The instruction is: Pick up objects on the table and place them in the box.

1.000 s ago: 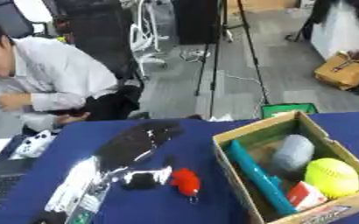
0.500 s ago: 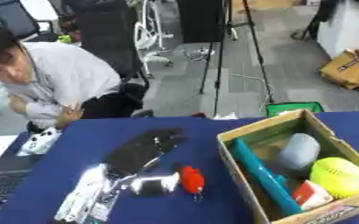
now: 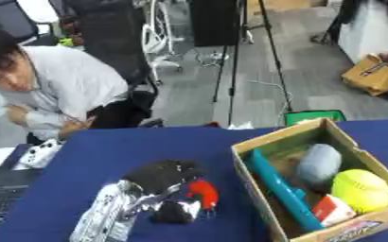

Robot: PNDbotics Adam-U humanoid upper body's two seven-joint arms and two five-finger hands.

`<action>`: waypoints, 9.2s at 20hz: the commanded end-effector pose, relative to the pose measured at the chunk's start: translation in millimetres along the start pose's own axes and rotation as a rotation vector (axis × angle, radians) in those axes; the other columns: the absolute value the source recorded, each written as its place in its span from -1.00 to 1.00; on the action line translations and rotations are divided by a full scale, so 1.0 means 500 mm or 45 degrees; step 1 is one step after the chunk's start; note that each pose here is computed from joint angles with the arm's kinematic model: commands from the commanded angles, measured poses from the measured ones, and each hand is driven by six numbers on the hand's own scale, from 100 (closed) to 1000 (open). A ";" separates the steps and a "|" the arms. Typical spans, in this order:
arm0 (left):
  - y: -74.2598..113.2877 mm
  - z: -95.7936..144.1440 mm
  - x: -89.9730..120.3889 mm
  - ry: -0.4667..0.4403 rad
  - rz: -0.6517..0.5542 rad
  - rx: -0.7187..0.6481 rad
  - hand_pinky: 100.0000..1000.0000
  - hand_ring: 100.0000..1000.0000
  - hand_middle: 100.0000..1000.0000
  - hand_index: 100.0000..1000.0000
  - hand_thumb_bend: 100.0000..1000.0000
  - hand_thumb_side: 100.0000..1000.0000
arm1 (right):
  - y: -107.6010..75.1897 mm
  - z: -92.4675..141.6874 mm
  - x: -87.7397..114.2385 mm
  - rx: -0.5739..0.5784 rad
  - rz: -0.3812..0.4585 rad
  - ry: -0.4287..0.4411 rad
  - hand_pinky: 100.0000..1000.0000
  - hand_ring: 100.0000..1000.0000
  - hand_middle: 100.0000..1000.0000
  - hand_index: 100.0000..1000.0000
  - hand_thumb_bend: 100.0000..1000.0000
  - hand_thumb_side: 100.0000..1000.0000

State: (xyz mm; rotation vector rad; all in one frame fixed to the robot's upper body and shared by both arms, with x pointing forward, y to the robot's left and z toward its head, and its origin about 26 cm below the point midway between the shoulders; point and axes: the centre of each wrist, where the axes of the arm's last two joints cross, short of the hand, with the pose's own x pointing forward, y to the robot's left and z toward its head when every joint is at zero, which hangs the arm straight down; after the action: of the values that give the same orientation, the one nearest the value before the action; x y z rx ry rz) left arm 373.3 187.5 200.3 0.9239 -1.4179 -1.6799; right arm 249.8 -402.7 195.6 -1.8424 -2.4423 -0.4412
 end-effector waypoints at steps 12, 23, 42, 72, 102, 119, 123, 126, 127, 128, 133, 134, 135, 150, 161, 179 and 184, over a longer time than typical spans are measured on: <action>0.001 -0.012 -0.010 -0.001 0.011 0.139 1.00 1.00 1.00 1.00 -0.87 1.00 | 0.001 -0.018 0.004 -0.038 -0.030 -0.045 0.39 0.28 0.05 0.08 -1.00 0.13; 0.122 -0.027 -0.102 -0.447 -0.573 0.094 1.00 1.00 1.00 1.00 0.14 1.00 | 0.001 -0.016 0.004 -0.025 -0.040 -0.049 0.39 0.28 0.06 0.08 -1.00 0.15; 0.151 -0.042 -0.256 -0.398 -0.848 0.009 1.00 1.00 1.00 1.00 0.41 1.00 | 0.000 -0.015 0.004 -0.014 -0.060 -0.062 0.38 0.28 0.06 0.07 -1.00 0.16; 0.084 -0.102 -0.273 -0.623 -0.934 0.122 1.00 1.00 1.00 1.00 0.04 1.00 | 0.008 -0.013 0.010 -0.025 -0.084 -0.060 0.38 0.28 0.05 0.06 -1.00 0.14; 0.072 -0.119 -0.275 -0.588 -0.876 0.003 1.00 1.00 0.95 1.00 0.24 1.00 | 0.015 -0.016 0.014 -0.043 -0.112 -0.062 0.38 0.28 0.04 0.05 -1.00 0.12; 0.088 -0.129 -0.264 -0.555 -0.936 -0.054 1.00 1.00 0.90 1.00 0.09 1.00 | 0.017 -0.015 0.016 -0.045 -0.118 -0.059 0.38 0.28 0.04 0.05 -1.00 0.13; 0.087 -0.133 -0.263 -0.543 -0.934 -0.062 1.00 1.00 0.88 1.00 0.06 1.00 | 0.017 -0.015 0.016 -0.045 -0.118 -0.059 0.38 0.28 0.04 0.05 -1.00 0.13; 0.086 -0.135 -0.262 -0.538 -0.934 -0.065 1.00 1.00 0.87 1.00 0.08 1.00 | 0.017 -0.015 0.016 -0.046 -0.117 -0.059 0.38 0.28 0.04 0.05 -1.00 0.15; 0.085 -0.135 -0.263 -0.535 -0.935 -0.069 1.00 1.00 0.86 1.00 0.06 1.00 | 0.017 -0.015 0.016 -0.047 -0.117 -0.059 0.38 0.28 0.04 0.05 -1.00 0.13; 0.084 -0.135 -0.264 -0.532 -0.936 -0.074 1.00 1.00 0.86 1.00 0.06 1.00 | 0.017 -0.015 0.016 -0.047 -0.118 -0.059 0.38 0.28 0.04 0.05 -1.00 0.13; 0.083 -0.136 -0.263 -0.534 -0.943 -0.081 1.00 1.00 0.84 1.00 0.04 1.00 | 0.017 -0.015 0.016 -0.049 -0.121 -0.058 0.38 0.28 0.04 0.05 -1.00 0.12; 0.083 -0.137 -0.262 -0.535 -0.946 -0.080 1.00 1.00 0.84 1.00 0.06 1.00 | 0.018 -0.015 0.016 -0.049 -0.122 -0.058 0.38 0.28 0.04 0.05 -1.00 0.12; 0.083 -0.137 -0.262 -0.535 -0.946 -0.081 1.00 1.00 0.84 1.00 0.06 1.00 | 0.018 -0.015 0.016 -0.050 -0.123 -0.058 0.38 0.28 0.04 0.05 -1.00 0.12; 0.073 -0.143 -0.262 -0.528 -0.942 -0.084 1.00 1.00 0.70 0.91 -0.05 0.94 | 0.018 -0.015 0.017 -0.054 -0.123 -0.054 0.38 0.28 0.03 0.05 -1.00 0.12; 0.069 -0.145 -0.261 -0.538 -0.912 -0.043 1.00 0.87 0.48 0.67 -0.20 0.71 | 0.017 -0.015 0.016 -0.054 -0.120 -0.051 0.39 0.28 0.03 0.05 -1.00 0.12; 0.068 -0.150 -0.256 -0.540 -0.912 -0.045 1.00 0.68 0.19 0.48 -0.25 0.60 | 0.016 -0.016 0.014 -0.061 -0.121 -0.046 0.40 0.28 0.03 0.05 -1.00 0.10; 0.068 -0.150 -0.255 -0.534 -0.913 -0.049 1.00 0.62 0.11 0.42 -0.24 0.56 | 0.016 -0.018 0.014 -0.064 -0.123 -0.046 0.40 0.28 0.03 0.06 -1.00 0.10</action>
State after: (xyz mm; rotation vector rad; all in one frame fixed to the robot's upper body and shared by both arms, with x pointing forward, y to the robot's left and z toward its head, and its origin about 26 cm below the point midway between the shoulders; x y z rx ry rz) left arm 501.5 257.6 220.5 1.1551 -1.3935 -2.5552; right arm 256.3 -394.8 198.9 -1.7658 -2.4970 -0.4541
